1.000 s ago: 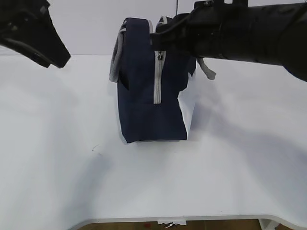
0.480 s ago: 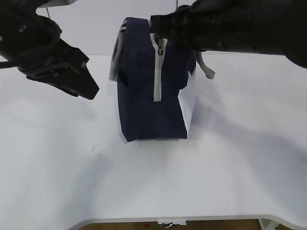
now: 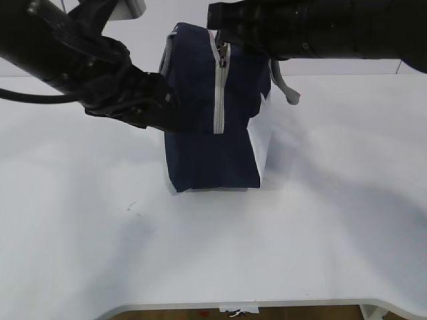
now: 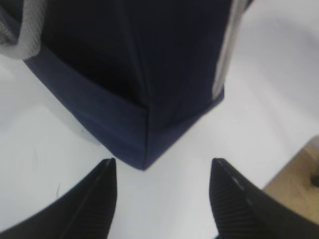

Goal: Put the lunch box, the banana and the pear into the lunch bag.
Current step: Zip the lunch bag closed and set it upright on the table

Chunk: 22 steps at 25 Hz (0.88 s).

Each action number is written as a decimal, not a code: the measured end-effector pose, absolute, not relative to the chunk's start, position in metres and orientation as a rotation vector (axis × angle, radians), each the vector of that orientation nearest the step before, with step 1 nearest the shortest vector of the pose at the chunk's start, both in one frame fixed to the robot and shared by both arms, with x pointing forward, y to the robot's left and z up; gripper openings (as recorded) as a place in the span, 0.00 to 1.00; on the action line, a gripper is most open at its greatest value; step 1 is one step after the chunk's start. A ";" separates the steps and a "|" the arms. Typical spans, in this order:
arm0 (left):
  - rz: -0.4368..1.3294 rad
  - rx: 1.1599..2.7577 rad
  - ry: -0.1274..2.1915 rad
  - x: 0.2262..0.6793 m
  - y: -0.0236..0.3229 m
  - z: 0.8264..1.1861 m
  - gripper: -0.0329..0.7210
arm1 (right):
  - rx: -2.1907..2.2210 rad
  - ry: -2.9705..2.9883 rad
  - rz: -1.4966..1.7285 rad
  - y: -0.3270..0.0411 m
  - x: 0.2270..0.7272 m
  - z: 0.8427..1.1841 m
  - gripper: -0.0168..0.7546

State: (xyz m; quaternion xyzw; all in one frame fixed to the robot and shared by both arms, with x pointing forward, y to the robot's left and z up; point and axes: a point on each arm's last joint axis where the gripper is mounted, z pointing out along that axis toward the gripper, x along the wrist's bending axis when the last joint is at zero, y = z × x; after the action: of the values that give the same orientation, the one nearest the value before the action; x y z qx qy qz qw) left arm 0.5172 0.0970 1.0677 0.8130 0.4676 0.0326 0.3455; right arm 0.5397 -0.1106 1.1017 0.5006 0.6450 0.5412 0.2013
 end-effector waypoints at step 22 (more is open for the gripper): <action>0.159 2.149 1.124 0.536 0.086 1.042 0.04 | 1.440 1.809 1.499 -0.110 0.540 1.107 0.02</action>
State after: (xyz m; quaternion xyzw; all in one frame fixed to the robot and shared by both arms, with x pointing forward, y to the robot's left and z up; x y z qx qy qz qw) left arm 0.5365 0.0863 1.0416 0.8288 0.4336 0.0615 0.3483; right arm 0.5402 -0.1104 1.1066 0.5130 0.6441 0.5339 0.1919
